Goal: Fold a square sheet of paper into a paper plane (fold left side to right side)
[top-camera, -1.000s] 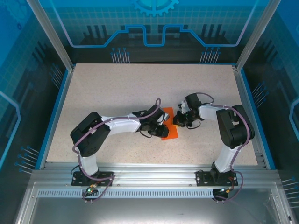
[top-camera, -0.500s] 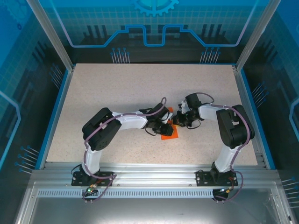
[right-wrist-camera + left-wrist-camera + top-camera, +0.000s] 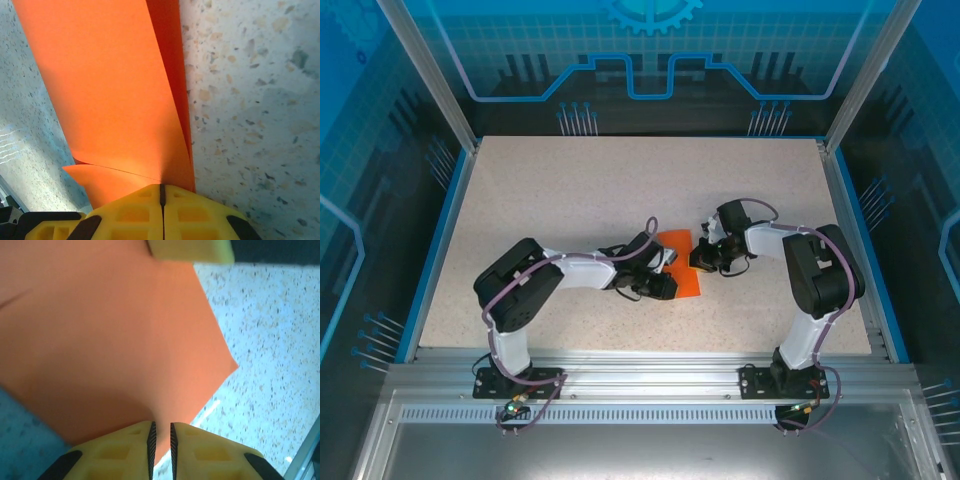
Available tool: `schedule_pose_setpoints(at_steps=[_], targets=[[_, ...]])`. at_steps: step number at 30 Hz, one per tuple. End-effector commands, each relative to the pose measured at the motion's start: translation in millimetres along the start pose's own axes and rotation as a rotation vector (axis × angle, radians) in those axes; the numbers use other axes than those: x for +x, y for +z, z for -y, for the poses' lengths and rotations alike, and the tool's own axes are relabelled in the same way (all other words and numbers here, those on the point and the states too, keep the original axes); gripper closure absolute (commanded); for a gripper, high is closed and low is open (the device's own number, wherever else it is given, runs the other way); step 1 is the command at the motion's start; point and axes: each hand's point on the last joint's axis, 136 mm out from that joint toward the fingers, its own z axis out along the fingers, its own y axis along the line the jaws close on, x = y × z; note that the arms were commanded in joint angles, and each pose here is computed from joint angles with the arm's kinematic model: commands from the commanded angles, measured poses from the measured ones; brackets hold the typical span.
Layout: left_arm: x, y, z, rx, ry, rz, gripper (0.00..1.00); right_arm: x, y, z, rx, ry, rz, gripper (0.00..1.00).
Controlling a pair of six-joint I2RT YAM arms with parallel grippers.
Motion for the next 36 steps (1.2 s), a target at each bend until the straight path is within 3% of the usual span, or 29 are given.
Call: schedule_pose_setpoints(at_steps=[1, 9, 18, 22, 27, 32, 36], targets=[[47.1, -1.2, -23.2, -0.035, -0.114, -0.122, 0.79, 4.8, 4.9, 26.0, 0.088, 0.029, -0.007, 0.94], [71.3, -4.3, -38.5, -0.047, -0.165, -0.122, 0.8, 6.0, 5.1, 24.6, 0.082, 0.023, -0.012, 0.94], [53.4, -26.9, -21.9, -0.039, -0.106, -0.06, 0.78, -4.4, -2.6, -4.2, -0.051, -0.01, 0.015, 0.91], [35.3, -48.2, -12.8, -0.042, -0.076, -0.001, 0.72, -21.9, -28.7, -29.2, -0.113, -0.076, 0.09, 0.77], [3.3, -71.4, -5.7, -0.008, -0.073, 0.1, 0.53, -35.4, -69.1, -31.7, -0.069, -0.127, 0.189, 0.55], [-31.1, -71.4, 1.3, 0.024, -0.075, 0.158, 0.35, -25.5, -79.2, -23.7, -0.09, -0.158, 0.189, 0.42], [-53.8, -62.4, -6.8, -0.001, -0.108, 0.187, 0.33, -9.5, -74.4, -27.8, -0.189, -0.18, 0.173, 0.35]])
